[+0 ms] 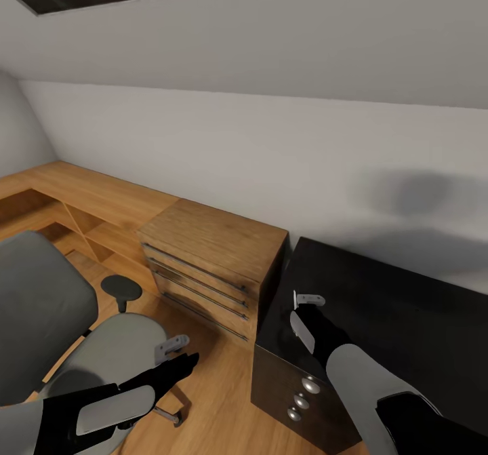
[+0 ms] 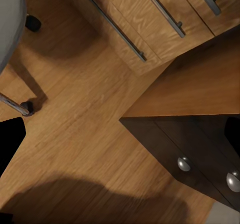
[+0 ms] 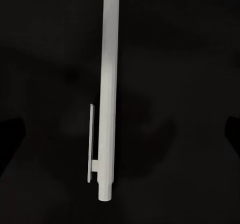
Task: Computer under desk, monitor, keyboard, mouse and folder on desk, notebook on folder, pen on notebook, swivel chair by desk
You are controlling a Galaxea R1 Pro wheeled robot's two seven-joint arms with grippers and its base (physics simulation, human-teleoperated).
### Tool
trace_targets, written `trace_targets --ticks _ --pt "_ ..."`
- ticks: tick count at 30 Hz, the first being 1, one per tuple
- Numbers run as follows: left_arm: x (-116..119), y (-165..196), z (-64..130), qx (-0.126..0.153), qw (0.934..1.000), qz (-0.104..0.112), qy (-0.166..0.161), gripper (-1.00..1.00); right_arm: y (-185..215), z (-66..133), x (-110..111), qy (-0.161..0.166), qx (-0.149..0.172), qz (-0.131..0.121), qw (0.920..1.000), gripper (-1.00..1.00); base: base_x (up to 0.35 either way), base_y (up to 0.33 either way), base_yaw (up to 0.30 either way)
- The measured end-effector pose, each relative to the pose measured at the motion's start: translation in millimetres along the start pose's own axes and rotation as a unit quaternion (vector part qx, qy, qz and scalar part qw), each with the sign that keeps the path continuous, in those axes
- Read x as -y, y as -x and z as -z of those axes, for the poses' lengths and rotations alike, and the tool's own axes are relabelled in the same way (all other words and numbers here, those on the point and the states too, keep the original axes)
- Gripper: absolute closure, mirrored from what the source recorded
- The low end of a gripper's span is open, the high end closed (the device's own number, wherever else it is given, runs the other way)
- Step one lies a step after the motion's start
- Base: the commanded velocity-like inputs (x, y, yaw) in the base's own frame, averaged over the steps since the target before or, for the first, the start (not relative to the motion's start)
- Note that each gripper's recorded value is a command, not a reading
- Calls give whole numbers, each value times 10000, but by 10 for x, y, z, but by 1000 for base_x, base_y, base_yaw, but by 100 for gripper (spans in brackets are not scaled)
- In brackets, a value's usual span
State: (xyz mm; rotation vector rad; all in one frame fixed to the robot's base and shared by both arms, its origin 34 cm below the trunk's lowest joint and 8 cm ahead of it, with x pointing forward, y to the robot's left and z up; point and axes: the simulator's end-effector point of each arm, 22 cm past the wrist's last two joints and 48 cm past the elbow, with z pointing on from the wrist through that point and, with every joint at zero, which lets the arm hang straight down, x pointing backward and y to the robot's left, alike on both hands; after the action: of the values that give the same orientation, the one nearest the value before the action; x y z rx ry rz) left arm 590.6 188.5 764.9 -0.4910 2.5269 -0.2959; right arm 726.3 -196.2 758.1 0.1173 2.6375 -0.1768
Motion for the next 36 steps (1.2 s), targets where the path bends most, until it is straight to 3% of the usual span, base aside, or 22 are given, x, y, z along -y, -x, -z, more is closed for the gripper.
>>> trace_targets --ticks 36 --pt "-26 -39 -116 -4 10000 -5 -9 -100 -33 -119 -11 -14 7 15 10000 -100 0 0 0"
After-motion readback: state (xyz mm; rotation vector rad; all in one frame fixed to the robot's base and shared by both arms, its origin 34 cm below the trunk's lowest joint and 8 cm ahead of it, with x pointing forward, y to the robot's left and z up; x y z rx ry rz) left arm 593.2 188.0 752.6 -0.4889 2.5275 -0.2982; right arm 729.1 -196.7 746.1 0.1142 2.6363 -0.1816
